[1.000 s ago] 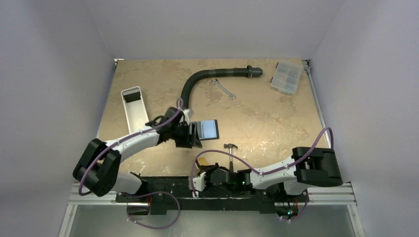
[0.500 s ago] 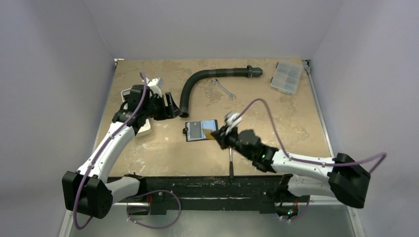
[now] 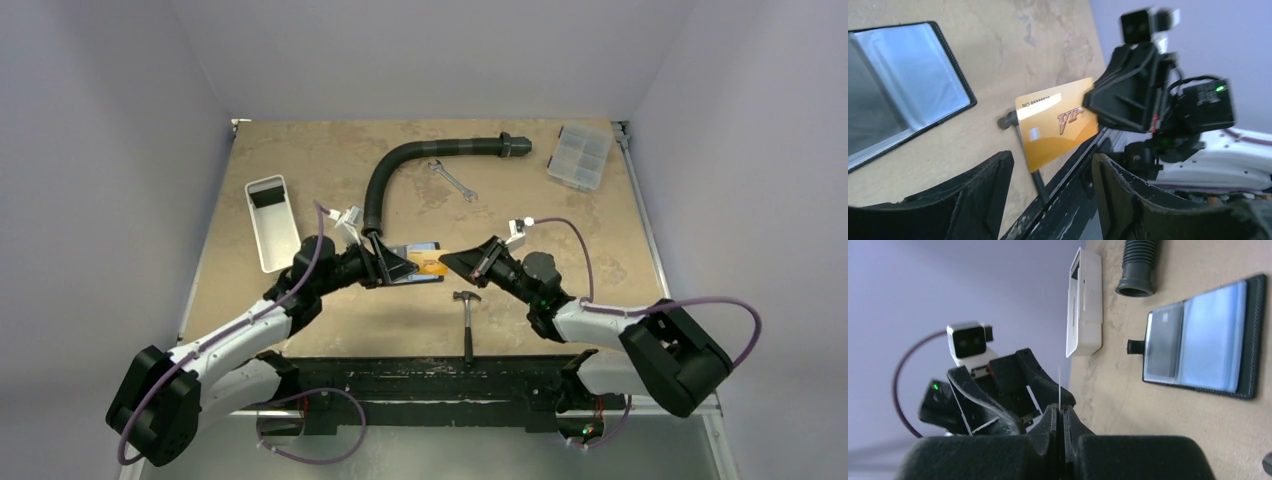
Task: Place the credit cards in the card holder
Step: Pick up the credit card from the center of the board, then insert the credit card into the card holder.
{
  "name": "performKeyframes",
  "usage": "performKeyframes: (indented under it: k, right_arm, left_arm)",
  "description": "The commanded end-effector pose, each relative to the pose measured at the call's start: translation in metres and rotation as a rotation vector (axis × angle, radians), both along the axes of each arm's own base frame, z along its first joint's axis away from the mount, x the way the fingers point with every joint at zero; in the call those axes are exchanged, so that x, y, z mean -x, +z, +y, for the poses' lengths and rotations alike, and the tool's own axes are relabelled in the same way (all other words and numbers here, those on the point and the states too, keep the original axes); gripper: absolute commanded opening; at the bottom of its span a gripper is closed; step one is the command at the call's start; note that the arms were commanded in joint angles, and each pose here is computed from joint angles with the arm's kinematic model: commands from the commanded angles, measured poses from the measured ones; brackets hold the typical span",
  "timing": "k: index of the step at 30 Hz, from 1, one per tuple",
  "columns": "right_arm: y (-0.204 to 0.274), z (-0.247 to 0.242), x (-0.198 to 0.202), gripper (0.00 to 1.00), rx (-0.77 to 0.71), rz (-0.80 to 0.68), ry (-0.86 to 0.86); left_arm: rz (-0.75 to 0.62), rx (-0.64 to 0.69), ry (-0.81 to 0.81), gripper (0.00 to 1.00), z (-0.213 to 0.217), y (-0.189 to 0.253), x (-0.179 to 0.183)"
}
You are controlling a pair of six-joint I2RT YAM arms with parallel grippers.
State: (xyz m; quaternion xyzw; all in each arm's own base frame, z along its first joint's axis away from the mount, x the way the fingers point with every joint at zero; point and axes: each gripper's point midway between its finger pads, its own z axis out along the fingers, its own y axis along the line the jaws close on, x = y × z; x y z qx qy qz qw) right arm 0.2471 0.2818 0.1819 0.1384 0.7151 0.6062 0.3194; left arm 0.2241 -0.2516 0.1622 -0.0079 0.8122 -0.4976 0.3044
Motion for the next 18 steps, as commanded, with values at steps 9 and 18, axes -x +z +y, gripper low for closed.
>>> performKeyframes:
  k: [9,18]
  right_arm:
    - [0.072,-0.032,-0.003,0.00,-0.554,-0.011,-0.182]
    - [0.073,-0.027,0.000,0.00,-0.588,-0.001,-0.196]
  left_arm:
    - [-0.159,0.378,0.187,0.65,-0.025,0.052,-0.020]
    - [-0.294,0.514,0.170,0.63,-0.032,0.083,-0.013]
